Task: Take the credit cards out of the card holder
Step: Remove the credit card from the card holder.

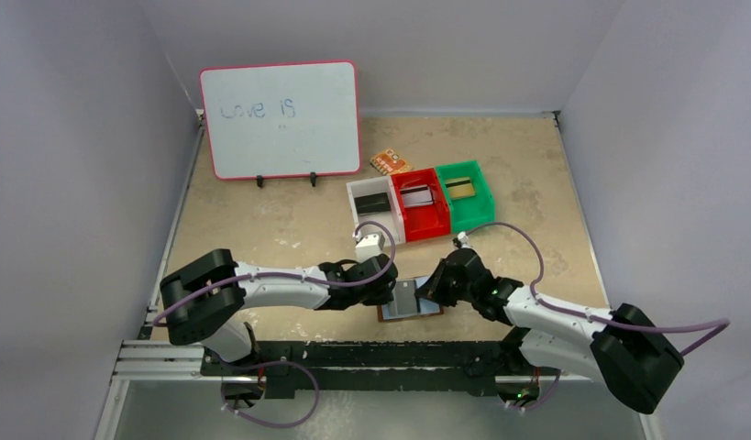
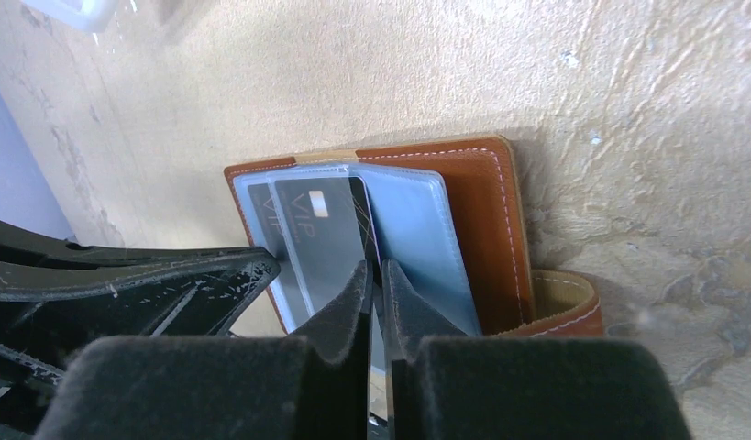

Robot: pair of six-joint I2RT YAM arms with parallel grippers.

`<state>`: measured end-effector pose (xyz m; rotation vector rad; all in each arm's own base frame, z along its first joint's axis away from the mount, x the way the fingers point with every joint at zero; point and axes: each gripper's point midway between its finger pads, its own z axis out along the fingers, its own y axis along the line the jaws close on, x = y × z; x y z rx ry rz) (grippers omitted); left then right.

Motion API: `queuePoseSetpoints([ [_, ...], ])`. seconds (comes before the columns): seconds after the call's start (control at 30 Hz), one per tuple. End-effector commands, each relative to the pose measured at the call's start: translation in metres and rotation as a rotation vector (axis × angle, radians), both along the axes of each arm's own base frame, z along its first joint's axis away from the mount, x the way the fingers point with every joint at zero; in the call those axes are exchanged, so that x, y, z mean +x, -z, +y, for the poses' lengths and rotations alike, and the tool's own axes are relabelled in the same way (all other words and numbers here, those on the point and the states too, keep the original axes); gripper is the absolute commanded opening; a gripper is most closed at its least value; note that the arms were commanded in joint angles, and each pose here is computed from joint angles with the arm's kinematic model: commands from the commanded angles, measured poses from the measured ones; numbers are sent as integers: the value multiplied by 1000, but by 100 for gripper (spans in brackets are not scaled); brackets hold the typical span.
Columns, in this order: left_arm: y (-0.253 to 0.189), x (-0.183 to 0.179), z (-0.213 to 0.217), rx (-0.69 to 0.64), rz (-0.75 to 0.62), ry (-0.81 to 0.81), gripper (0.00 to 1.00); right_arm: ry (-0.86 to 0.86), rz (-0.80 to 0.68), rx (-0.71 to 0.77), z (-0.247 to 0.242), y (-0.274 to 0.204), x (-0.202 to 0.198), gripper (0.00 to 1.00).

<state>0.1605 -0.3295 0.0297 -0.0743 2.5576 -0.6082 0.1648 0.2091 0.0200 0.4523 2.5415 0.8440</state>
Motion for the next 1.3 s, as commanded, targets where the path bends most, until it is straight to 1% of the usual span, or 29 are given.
queuePoseSetpoints([
  [0.0,26,-7,32,168,18,5,3,53,5,-87,-19,8,2,7],
  [0.07,19,-5,28,148,6,1,3,44,1,-78,-17,7,1,6],
  [0.27,-23,7,0,19,-53,6,12,16,11,-53,-10,9,-1,6],
  [0.4,-37,10,-7,-4,-67,8,14,10,13,-37,-7,9,-1,5],
  [0.57,-36,10,-2,8,-68,0,15,8,3,1,-4,6,-3,6],
  [0.73,-35,9,0,6,-68,-5,15,13,-8,41,-2,0,-4,15],
  [0.9,-38,15,14,68,-90,-43,15,13,-19,66,1,-4,-3,20],
  [1.07,-39,14,13,64,-91,-34,15,-31,-48,153,14,-14,-5,29],
  [1.17,-38,14,11,57,-88,-32,15,-40,-48,174,17,-14,-6,31],
  [1.27,-47,15,4,15,-103,-19,15,-46,-43,169,18,-12,-6,31],
])
